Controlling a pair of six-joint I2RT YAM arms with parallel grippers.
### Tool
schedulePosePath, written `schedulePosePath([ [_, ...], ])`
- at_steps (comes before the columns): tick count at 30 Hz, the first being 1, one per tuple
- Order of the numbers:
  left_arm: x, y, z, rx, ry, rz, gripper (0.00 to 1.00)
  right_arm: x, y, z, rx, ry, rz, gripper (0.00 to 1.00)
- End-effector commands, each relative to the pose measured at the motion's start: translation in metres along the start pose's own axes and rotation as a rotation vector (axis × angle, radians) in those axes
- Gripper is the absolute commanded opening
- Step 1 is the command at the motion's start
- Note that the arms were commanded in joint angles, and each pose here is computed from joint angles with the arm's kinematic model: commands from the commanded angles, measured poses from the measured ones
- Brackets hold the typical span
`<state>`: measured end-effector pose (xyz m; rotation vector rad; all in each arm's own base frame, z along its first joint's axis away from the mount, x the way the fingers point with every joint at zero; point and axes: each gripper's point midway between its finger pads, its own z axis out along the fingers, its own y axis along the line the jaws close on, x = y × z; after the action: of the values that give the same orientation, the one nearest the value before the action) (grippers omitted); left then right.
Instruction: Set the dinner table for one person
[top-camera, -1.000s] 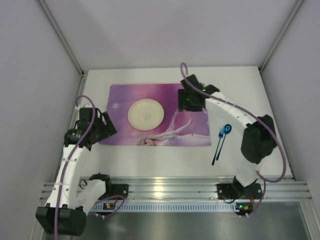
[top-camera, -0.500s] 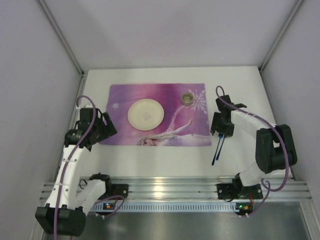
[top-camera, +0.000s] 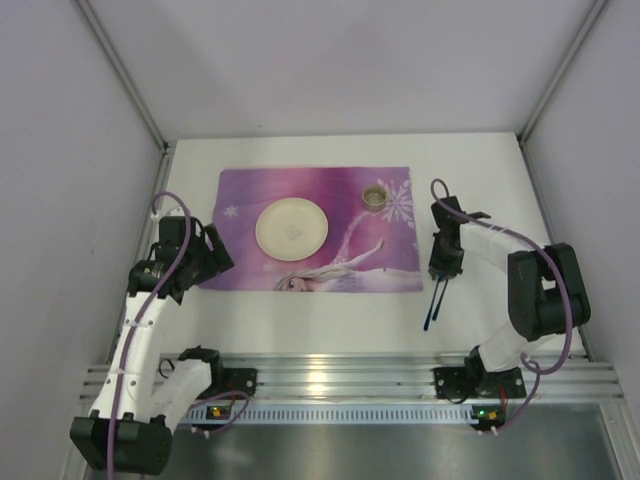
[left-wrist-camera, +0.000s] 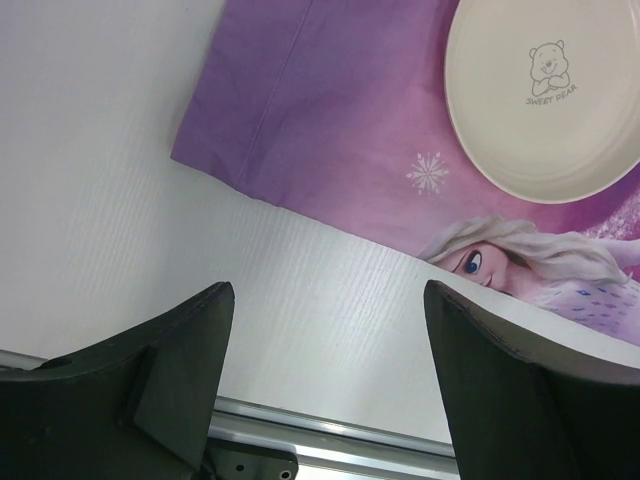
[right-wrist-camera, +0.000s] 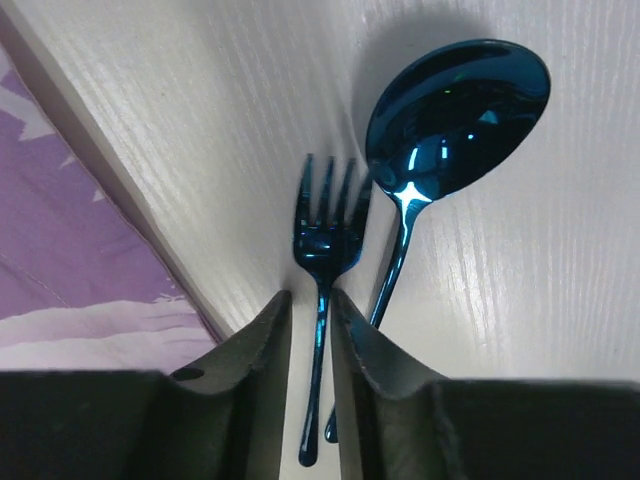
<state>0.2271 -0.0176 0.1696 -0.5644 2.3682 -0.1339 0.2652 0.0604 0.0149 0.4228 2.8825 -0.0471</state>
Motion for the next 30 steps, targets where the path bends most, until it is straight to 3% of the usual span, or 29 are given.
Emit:
schedulePosePath([
  [1, -0.007, 0.003, 0.001, -0.022, -0.041, -0.02, 0.82, 0.013, -0.002, 0.016, -0.007, 0.026, 0.048, 0.2],
  [2, -0.007, 0.005, 0.004, -0.039, -0.034, -0.023, 0.82, 0.013, -0.001, 0.016, -0.013, 0.015, 0.052, 0.08],
  [4, -0.005, 0.009, 0.006, -0.069, -0.019, -0.027, 0.82, 0.009, -0.001, 0.011, -0.02, -0.008, 0.053, 0.0],
  [9, -0.006, -0.009, 0.004, 0.004, 0.02, -0.03, 0.8, -0.024, 0.0, -0.038, -0.007, -0.122, 0.042, 0.0],
  [13, -0.009, -0.076, -0.012, 0.333, 0.058, -0.001, 0.82, -0.062, 0.03, -0.124, -0.129, -0.31, 0.028, 0.0],
  [18, -0.032, -0.175, -0.043, 0.719, 0.032, 0.002, 0.88, -0.085, 0.067, -0.208, -0.319, -0.375, 0.079, 0.0],
  [25, -0.011, -0.31, -0.065, 0.936, 0.104, 0.18, 0.88, -0.074, 0.096, -0.245, -0.459, -0.377, 0.071, 0.0],
  [30, 0.01, -0.371, -0.074, 1.012, 0.134, 0.276, 0.88, -0.067, 0.099, -0.25, -0.497, -0.36, 0.076, 0.0],
])
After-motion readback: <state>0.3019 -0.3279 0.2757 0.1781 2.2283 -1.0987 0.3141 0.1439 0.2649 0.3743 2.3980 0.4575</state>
